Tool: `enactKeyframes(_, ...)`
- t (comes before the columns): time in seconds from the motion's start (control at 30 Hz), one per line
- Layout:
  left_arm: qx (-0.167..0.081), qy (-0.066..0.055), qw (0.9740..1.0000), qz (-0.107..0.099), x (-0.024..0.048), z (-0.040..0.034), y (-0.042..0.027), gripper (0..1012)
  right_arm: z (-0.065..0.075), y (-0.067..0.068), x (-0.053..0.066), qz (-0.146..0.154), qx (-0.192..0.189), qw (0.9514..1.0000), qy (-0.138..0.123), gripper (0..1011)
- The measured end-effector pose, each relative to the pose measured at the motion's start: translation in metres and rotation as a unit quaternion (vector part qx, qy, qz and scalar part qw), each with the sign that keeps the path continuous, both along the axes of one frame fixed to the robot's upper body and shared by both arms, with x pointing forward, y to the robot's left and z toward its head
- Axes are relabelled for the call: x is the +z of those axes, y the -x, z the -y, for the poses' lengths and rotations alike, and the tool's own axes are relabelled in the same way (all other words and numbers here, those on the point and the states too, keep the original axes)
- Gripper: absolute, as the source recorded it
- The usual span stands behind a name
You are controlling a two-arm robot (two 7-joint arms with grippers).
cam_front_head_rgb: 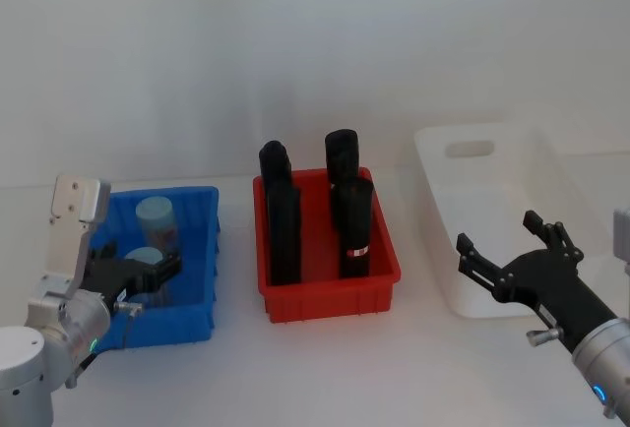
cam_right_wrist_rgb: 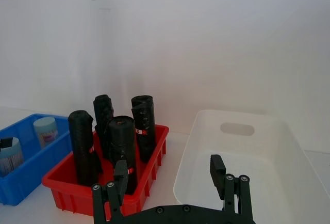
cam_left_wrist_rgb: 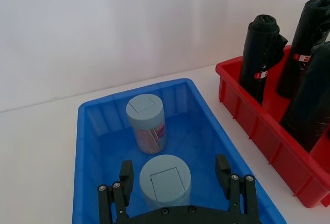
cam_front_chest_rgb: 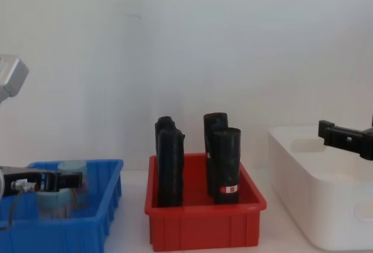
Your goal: Pick the cotton swabs from the blue box and place them into the white box.
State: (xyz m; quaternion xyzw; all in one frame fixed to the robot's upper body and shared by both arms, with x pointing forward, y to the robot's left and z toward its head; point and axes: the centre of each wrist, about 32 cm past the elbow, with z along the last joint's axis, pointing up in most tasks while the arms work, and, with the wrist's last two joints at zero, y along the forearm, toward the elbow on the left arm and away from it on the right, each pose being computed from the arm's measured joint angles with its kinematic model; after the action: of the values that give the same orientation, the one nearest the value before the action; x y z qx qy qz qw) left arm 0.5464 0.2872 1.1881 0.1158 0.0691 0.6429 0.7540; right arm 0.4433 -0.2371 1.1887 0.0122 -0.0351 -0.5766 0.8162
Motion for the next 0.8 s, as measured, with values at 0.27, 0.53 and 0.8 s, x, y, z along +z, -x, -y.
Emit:
enactKeyframes(0.27, 0.002, 0.005, 0.9999, -0.014, -0.0058, -0.0047, -0.0068, 1000, 0.000, 0.000, 0.000, 0.000, 0.000, 1.0000, 0.000, 1002)
enactKeyframes(0.53, 0.006, 0.010, 0.9996, -0.027, -0.0123, -0.0094, -0.0141, 1000, 0.000, 0.000, 0.000, 0.000, 0.000, 1.0000, 0.000, 1002)
enactKeyframes(0.8, 0.008, 0.013, 0.9994, -0.032, -0.0159, -0.0128, -0.0191, 924, 0.000, 0.000, 0.000, 0.000, 0.000, 1.0000, 0.000, 1002)
